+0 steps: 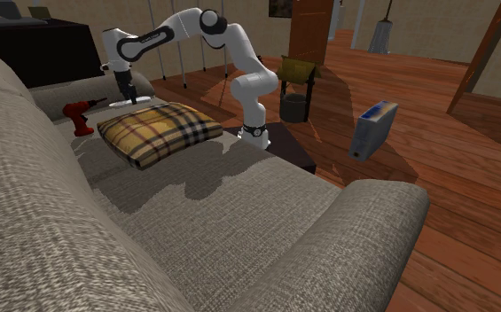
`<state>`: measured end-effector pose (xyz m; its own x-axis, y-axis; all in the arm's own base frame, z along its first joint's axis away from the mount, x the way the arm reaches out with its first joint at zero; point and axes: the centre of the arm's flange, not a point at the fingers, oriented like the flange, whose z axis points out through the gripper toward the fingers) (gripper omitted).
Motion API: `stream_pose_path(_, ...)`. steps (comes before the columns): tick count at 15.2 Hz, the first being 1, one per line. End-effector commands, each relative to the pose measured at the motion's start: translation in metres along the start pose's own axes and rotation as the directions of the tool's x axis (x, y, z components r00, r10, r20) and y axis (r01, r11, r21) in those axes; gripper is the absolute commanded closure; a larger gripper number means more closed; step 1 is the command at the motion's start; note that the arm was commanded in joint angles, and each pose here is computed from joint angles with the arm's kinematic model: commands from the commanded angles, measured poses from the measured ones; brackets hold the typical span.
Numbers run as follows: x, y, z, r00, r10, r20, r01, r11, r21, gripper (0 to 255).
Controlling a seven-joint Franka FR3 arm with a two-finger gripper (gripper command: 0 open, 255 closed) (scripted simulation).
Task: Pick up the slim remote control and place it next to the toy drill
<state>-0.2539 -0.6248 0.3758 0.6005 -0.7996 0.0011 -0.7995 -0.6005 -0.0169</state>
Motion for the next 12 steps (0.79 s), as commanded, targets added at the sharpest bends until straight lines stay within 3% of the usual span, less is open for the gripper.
stream_pose_path(1, -0.001, 0.0, 0.011, 1.0, 0.0, 0.0, 0.0, 1.0, -0.001, 255)
stream_pose_path(4, -0.001, 0.0, 0.024, 1.0, 0.0, 0.0, 0.0, 1.0, -0.001, 255)
stream_pose_path(11, -0.001, 0.0, 0.024, 1.0, 0.0, 0.0, 0.0, 1.0, -0.001, 255)
stream_pose_path(12, -0.001, 0.0, 0.024, 1.0, 0.0, 0.0, 0.0, 1.0, -0.001, 0)
